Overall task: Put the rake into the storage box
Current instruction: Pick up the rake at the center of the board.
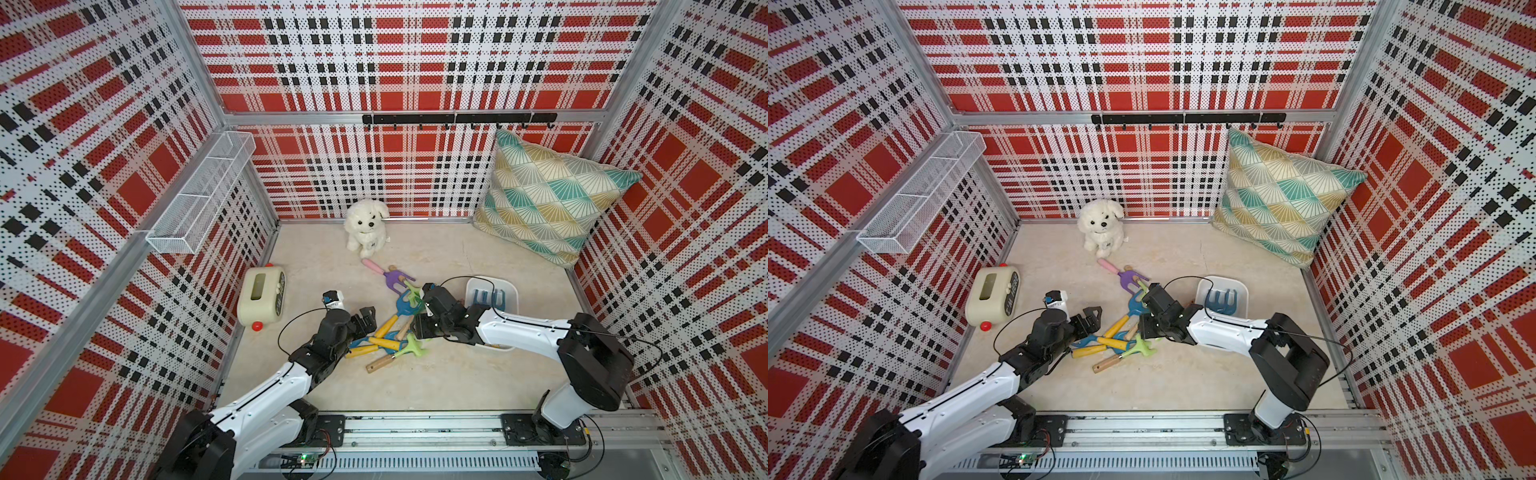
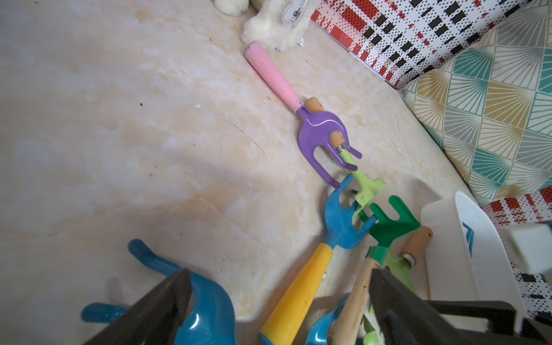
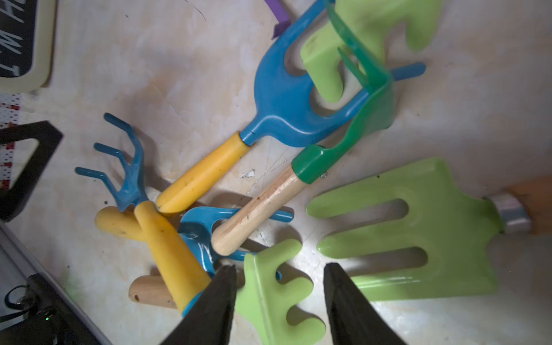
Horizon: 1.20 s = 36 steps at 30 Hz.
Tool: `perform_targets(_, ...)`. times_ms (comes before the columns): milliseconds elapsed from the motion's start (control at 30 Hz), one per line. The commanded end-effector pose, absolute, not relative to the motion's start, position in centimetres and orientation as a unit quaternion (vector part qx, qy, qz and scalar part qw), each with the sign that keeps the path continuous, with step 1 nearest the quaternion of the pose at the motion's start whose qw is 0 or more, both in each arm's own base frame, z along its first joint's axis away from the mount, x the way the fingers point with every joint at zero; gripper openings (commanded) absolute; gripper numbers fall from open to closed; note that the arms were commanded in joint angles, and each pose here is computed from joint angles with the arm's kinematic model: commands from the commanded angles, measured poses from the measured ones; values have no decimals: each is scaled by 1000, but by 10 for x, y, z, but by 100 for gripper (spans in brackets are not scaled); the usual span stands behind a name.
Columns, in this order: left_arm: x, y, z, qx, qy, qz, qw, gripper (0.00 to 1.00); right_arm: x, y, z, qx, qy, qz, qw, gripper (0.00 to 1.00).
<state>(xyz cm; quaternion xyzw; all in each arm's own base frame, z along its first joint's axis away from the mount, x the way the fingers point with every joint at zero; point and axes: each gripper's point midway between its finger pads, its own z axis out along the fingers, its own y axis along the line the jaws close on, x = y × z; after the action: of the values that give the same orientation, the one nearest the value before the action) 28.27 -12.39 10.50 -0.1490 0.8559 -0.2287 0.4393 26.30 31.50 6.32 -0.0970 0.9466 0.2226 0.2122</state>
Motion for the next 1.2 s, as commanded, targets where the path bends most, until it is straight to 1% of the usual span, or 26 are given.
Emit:
perform_targets(0,283,-117,105,-158,853,-220,447,99,280,331,63,-75,944,221,233,55)
perform_targets(333,282,-116,101,-154,853,-223,445,99,298,353,28,-73,953,199,216,56)
perform_targets(500,283,-118,100,-153,853,-227,444,99,299,355,22,-73,955,195,213,56)
perform_targets(600,283,-118,101,-152,852,-231,445,99,299,356,28,-73,953,200,217,56)
perform_targets(633,283,-119,101,-152,851,-233,446,99,308,347,32,-60,952,178,242,35)
perform_targets(800,284,-124,108,-147,847,-246,448,99,316,339,69,-55,937,182,292,15)
perform_targets(900,282,-128,110,-143,846,-250,449,99,317,333,96,-55,927,189,321,7)
perform_targets(1000,281,-133,113,-139,845,-251,451,99,316,319,121,-52,917,187,350,1)
perform_targets(1167,281,-142,118,-132,845,-249,454,99,308,285,153,-41,905,188,380,0)
